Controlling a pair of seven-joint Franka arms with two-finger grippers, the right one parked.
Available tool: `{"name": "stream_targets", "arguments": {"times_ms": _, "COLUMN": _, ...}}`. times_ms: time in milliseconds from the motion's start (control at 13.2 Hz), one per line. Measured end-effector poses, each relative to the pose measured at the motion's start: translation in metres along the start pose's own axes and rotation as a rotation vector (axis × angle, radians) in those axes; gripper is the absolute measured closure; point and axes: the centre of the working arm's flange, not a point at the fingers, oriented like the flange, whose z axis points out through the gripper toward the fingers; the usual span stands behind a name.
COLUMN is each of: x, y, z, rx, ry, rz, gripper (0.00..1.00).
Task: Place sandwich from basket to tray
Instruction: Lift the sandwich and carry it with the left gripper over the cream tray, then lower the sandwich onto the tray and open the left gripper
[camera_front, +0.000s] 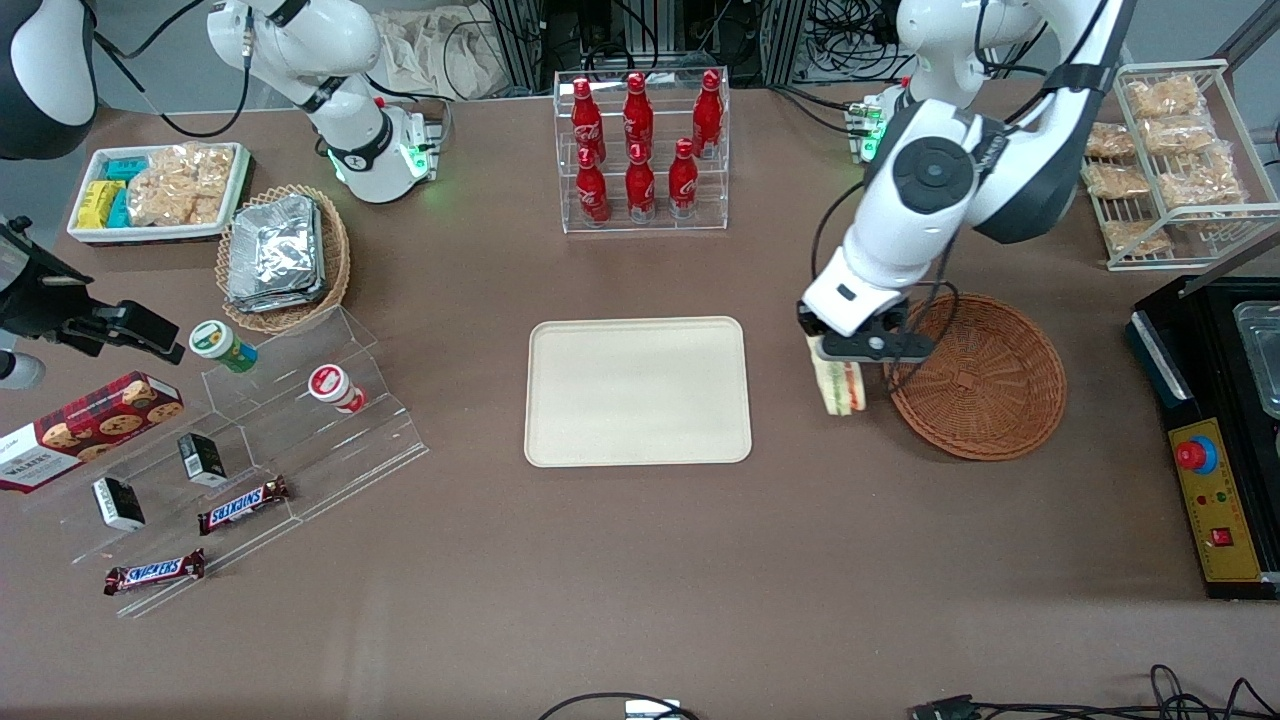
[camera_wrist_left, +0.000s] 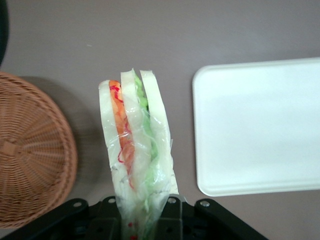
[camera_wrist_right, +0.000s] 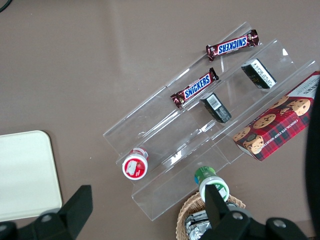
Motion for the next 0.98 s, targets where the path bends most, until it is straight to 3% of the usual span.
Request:
{"name": "stream_targets", "arguments": {"times_ms": 378, "x": -0.015, "y": 0.066, "z": 0.024, "rx": 0.01, "ry": -0.024, "rz": 0.139, "gripper": 0.83}}
{"name": "stream_targets", "arguments": {"times_ms": 756, "x": -0.025, "y": 0.118, "z": 0.09, "rx": 0.061, "ry": 0.008, "rz": 0.13, "gripper": 0.83}}
{"name": "stream_targets", "arguments": {"times_ms": 983, "x": -0.024, "y": 0.141, "z": 0.138, "rx": 0.085, "ry": -0.009, "rz": 0.149, "gripper": 0.83}}
